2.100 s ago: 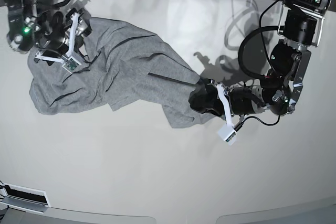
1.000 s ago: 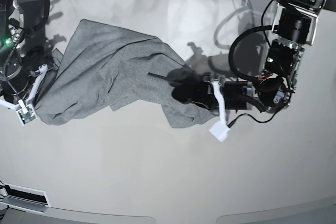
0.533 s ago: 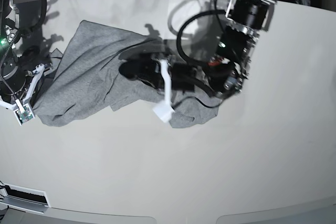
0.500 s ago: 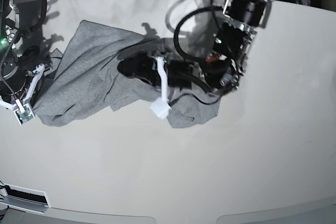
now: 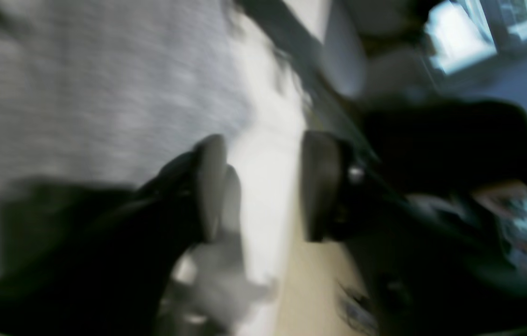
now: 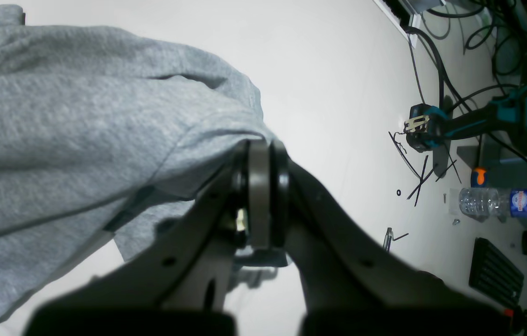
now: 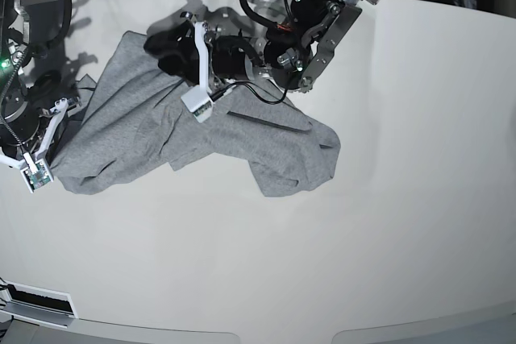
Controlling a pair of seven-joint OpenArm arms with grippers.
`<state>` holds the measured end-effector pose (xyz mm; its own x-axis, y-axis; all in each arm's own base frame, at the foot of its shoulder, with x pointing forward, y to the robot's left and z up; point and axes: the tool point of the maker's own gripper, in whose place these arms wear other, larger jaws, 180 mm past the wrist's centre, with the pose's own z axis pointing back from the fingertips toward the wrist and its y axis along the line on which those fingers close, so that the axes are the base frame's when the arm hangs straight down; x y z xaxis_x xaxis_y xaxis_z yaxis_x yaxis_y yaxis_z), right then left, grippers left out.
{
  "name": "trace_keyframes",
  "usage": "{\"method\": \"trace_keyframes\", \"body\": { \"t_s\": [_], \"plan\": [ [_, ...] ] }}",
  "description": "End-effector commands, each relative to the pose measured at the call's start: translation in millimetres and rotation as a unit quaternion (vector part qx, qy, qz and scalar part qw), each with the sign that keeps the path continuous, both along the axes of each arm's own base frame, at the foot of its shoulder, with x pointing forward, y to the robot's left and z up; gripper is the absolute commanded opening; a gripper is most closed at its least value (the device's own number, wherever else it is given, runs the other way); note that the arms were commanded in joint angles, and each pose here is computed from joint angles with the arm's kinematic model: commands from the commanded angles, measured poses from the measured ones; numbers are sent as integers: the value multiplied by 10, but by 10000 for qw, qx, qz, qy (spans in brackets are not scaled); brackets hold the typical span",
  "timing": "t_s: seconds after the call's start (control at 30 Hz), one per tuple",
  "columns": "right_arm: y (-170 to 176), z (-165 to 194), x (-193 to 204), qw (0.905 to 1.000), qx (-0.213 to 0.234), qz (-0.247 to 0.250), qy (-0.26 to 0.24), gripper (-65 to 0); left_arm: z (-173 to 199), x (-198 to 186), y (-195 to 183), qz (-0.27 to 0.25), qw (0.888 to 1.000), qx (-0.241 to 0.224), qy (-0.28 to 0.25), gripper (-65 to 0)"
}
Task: Layout the t-shirt on the table in an organized manner, then fold the t-shirt properly
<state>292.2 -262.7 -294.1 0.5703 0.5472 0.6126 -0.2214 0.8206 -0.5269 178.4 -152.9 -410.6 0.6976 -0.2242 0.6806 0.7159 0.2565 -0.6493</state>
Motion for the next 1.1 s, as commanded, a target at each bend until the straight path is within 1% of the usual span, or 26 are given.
{"method": "trace_keyframes", "body": {
  "t_s": [0.0,0.03,0.1,0.2,0.23,0.3,0.37,0.4,0.47,0.57,0.67,0.73,0.83,0.93,1.0,1.07],
  "plan": [
    [-31,140,65,9997,-92,33,-227,-650,163,61,-114,96,9993,-312,-201,-308],
    [-30,140,65,9997,-90,32,-227,-650,165,70,-132,147,9989,-324,-319,-309],
    [-29,141,66,9997,-89,35,-232,-650,120,114,-158,359,9983,-189,-410,-309],
    [-30,141,66,9997,-91,36,-232,-650,9,109,-190,471,9978,159,-447,-317],
    [-30,141,66,9997,-91,36,-232,-650,-49,118,-180,547,9969,327,-451,-338],
    [-29,144,68,9997,-90,38,-237,-650,-181,132,-155,697,9944,666,-427,-392],
    [-27,147,70,9997,-89,42,-245,-650,-274,122,-126,784,9931,810,-310,-453],
    [-24,149,72,9996,-85,51,-257,-650,-294,115,-121,786,9930,838,-287,-508],
    [-19,155,78,9996,-80,64,-278,-650,-317,89,-113,721,9930,903,-237,-650],
    [-13,162,82,9995,-73,77,-298,-650,-281,106,-115,630,9936,930,-149,-650],
    [-14,159,81,9995,-74,77,-292,-650,-77,168,-184,655,9958,590,-228,-650],
    [-19,157,79,9995,-83,68,-281,-650,104,187,-229,527,9969,388,-444,-650],
    [-22,158,78,9995,-90,71,-279,-650,345,244,-241,378,9952,399,-812,-650],
    [-46,175,83,9995,-146,85,-280,-650,590,308,-230,294,9904,453,-1272,-650],
    [-49,176,82,9995,-156,84,-275,-650,624,332,-210,363,9892,522,-1323,-650],
    [-54,166,74,9996,-158,65,-245,-650,573,321,-201,481,9901,561,-1193,-650]
  ]
}}
